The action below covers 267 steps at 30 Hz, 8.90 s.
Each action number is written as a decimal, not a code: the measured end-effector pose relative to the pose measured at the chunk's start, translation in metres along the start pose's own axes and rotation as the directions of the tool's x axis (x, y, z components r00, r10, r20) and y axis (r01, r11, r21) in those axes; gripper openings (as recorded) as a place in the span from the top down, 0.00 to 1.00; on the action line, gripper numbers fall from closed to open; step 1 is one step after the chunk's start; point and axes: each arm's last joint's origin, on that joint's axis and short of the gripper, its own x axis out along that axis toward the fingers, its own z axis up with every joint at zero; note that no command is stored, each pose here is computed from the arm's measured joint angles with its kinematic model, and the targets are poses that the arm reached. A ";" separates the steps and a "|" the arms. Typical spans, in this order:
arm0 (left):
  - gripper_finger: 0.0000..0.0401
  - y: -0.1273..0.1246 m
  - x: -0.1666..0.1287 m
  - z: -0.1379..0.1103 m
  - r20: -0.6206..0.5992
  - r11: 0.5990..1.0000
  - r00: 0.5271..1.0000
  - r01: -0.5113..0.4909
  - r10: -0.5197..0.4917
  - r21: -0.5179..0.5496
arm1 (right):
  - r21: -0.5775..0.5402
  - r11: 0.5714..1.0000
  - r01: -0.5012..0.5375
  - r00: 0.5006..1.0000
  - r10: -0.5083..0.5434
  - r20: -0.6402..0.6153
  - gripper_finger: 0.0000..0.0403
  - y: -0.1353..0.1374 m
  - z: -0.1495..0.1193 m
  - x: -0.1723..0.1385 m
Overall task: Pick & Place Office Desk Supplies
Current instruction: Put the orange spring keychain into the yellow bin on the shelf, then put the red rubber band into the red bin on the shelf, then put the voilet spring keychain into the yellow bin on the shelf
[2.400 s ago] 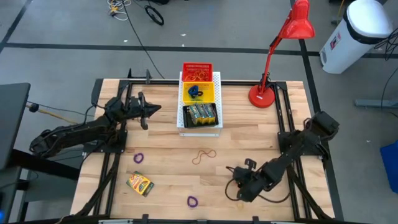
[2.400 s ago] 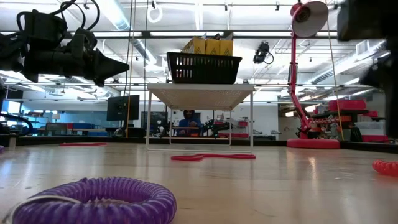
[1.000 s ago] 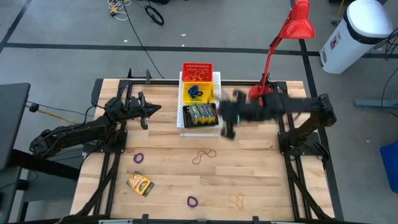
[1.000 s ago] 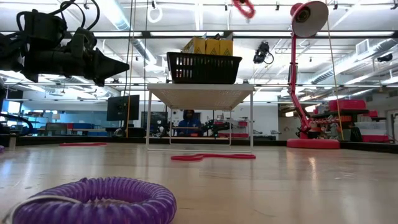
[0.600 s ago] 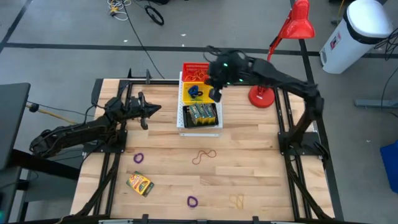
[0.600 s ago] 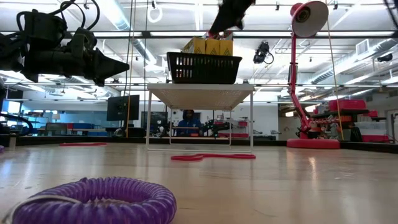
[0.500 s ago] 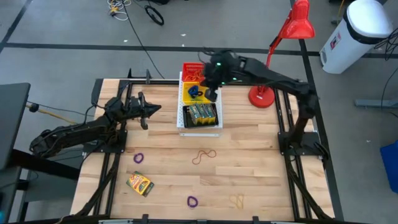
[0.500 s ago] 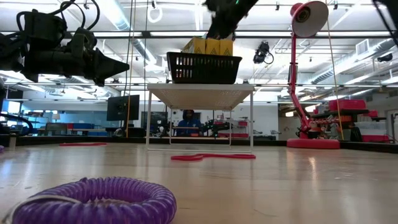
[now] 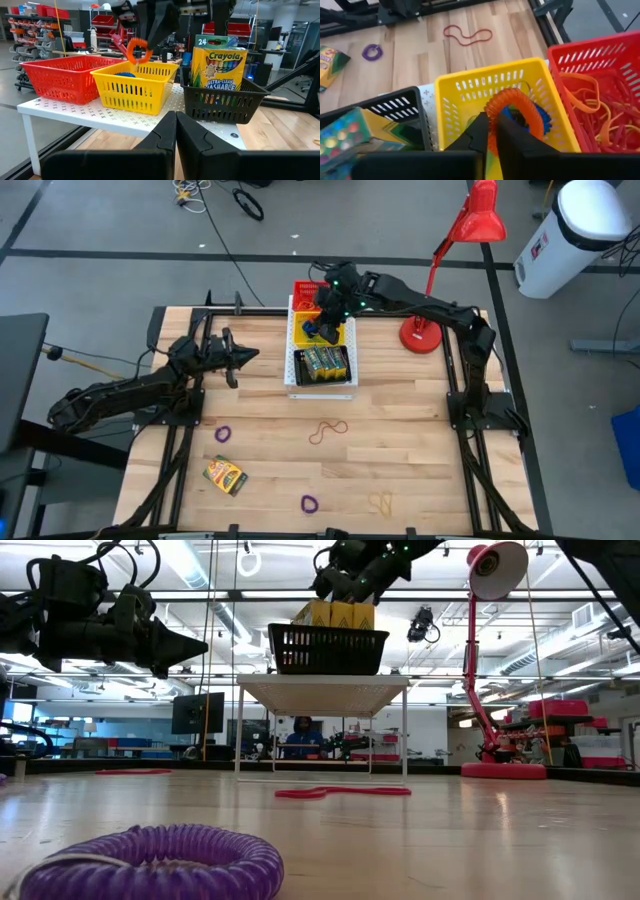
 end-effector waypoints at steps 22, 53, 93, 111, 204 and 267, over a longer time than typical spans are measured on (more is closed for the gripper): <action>0.97 0.000 0.000 0.000 -0.001 1.000 1.000 0.000 0.000 0.000 | -0.184 0.981 0.066 0.992 -0.045 0.116 0.91 0.026 -0.015 -0.072; 0.97 -0.003 -0.003 0.024 0.235 0.993 0.971 0.057 -0.031 -0.101 | -0.372 0.918 -0.141 0.728 0.351 0.589 0.97 0.125 -0.327 -0.054; 0.61 -0.003 0.036 -0.033 -0.931 0.752 0.149 -0.637 0.333 0.167 | -0.392 0.906 -0.157 0.735 0.373 0.566 0.97 0.129 -0.329 -0.053; 0.57 0.024 0.036 -0.043 -0.930 0.694 0.088 -0.692 0.356 0.200 | -0.392 0.906 -0.157 0.736 0.372 0.566 0.97 0.129 -0.329 -0.053; 0.99 0.085 0.221 0.212 -0.526 0.912 0.759 -0.402 0.384 0.086 | -0.391 0.907 -0.158 0.736 0.372 0.566 0.97 0.129 -0.329 -0.053; 0.88 0.011 0.198 0.191 -0.827 0.976 0.519 -0.081 0.216 0.204 | -0.391 0.907 -0.159 0.737 0.372 0.564 0.97 0.129 -0.330 -0.052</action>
